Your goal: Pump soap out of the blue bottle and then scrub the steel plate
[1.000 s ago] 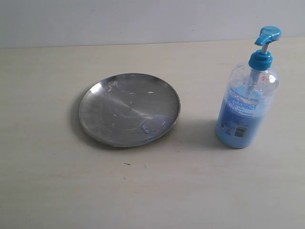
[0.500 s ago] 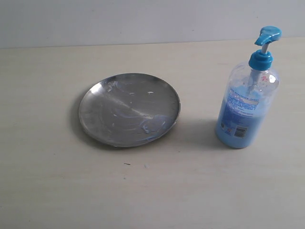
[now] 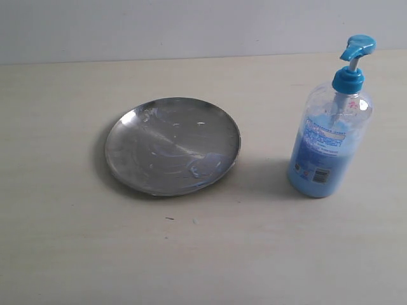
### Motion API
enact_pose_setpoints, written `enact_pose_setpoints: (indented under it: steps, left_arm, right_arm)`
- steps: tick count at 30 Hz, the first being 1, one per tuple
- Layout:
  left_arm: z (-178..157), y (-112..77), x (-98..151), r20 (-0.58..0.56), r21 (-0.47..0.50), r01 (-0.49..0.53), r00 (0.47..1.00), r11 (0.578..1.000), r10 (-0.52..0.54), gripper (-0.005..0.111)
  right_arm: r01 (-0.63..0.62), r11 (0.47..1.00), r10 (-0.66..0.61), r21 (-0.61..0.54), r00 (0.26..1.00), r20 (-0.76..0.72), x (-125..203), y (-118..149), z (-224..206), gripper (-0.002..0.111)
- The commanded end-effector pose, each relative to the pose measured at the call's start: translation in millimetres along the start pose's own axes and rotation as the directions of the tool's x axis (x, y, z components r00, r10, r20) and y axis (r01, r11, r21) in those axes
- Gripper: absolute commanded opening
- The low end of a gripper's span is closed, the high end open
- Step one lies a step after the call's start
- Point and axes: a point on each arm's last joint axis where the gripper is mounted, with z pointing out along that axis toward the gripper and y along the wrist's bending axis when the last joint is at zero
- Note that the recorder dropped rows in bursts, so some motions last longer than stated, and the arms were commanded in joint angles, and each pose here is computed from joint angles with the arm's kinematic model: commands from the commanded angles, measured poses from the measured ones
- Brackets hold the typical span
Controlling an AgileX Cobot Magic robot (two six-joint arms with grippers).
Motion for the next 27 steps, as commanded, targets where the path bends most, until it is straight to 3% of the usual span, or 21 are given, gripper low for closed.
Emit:
enact_pose_setpoints:
  steps: [1,6,27]
  left_arm:
    - [0,0.4,0,0.008,-0.005,0.002,1.000,1.000,-0.002,0.000]
    - [0,0.4,0,0.008,-0.005,0.002,1.000,1.000,-0.002,0.000]
    - [0,0.4,0,0.008,-0.005,0.002,1.000,1.000,-0.002,0.000]
  right_arm:
    - [-0.009,0.999,0.008,0.037,0.999,0.035,9,-2,1,0.000]
    - [-0.013,0.998,0.012,0.056,1.000,0.020,23,-2,4,0.000]
    - [-0.014,0.998,0.012,0.056,1.000,0.028,22,-2,4,0.000]
